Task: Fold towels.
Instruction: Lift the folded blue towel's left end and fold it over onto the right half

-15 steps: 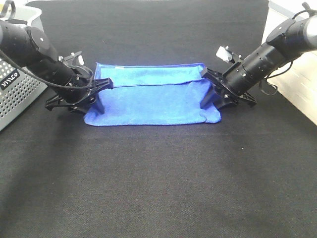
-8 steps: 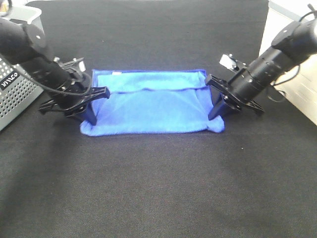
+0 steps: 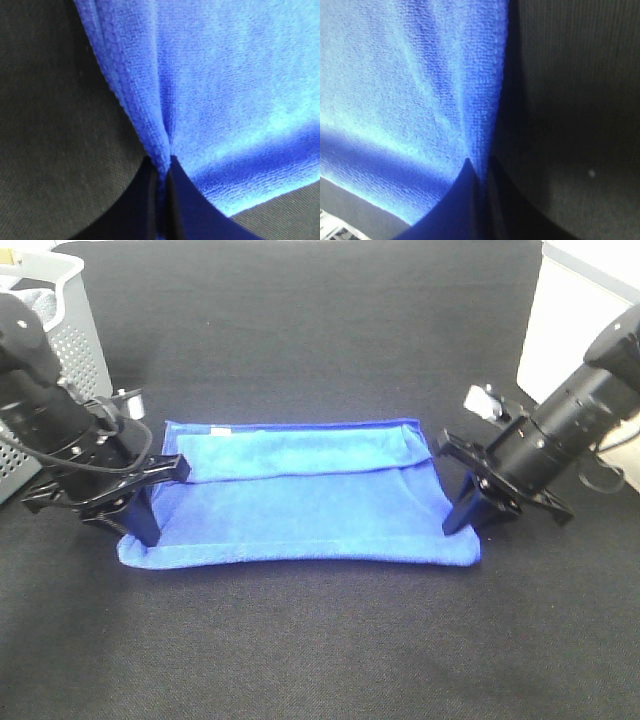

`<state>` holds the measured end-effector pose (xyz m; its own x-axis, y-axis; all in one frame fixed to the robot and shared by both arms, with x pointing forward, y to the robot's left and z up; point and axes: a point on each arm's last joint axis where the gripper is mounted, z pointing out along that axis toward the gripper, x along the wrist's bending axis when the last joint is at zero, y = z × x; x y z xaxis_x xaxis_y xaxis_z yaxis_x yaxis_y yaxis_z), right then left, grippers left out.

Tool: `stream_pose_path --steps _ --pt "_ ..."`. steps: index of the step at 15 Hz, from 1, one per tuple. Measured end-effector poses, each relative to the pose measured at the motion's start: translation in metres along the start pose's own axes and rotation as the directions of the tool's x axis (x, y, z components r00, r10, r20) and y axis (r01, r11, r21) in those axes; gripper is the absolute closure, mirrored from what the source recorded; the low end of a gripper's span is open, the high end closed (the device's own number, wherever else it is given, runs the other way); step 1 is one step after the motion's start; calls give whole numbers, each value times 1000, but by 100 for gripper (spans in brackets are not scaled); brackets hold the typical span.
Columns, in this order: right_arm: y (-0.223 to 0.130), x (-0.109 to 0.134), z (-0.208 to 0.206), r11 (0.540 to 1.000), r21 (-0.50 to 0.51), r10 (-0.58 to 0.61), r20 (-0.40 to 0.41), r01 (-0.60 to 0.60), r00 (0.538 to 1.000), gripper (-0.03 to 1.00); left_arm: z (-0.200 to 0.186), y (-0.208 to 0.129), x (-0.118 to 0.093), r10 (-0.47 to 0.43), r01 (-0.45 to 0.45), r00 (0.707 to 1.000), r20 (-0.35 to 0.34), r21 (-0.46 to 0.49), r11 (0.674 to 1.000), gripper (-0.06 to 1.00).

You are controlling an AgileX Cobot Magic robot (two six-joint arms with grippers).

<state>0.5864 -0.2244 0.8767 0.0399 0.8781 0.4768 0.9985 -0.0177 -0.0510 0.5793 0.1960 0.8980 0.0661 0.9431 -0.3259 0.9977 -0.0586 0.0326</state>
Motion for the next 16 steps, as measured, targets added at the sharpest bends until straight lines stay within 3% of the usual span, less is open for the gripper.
stream_pose_path --steps 3,8,16 --pt "3 3 -5 1000 -24 -15 -5 14 1000 97 -15 6 -5 12 -12 1000 1 -95 995 93" --pt "56 32 -46 967 -227 -121 -9 116 993 97 -49 50 -20 49 -44 999 7 -333 942 93" --pt "111 23 -22 965 -241 -109 7 107 994 97 -14 104 -13 26 -28 1000 -11 -430 903 93"
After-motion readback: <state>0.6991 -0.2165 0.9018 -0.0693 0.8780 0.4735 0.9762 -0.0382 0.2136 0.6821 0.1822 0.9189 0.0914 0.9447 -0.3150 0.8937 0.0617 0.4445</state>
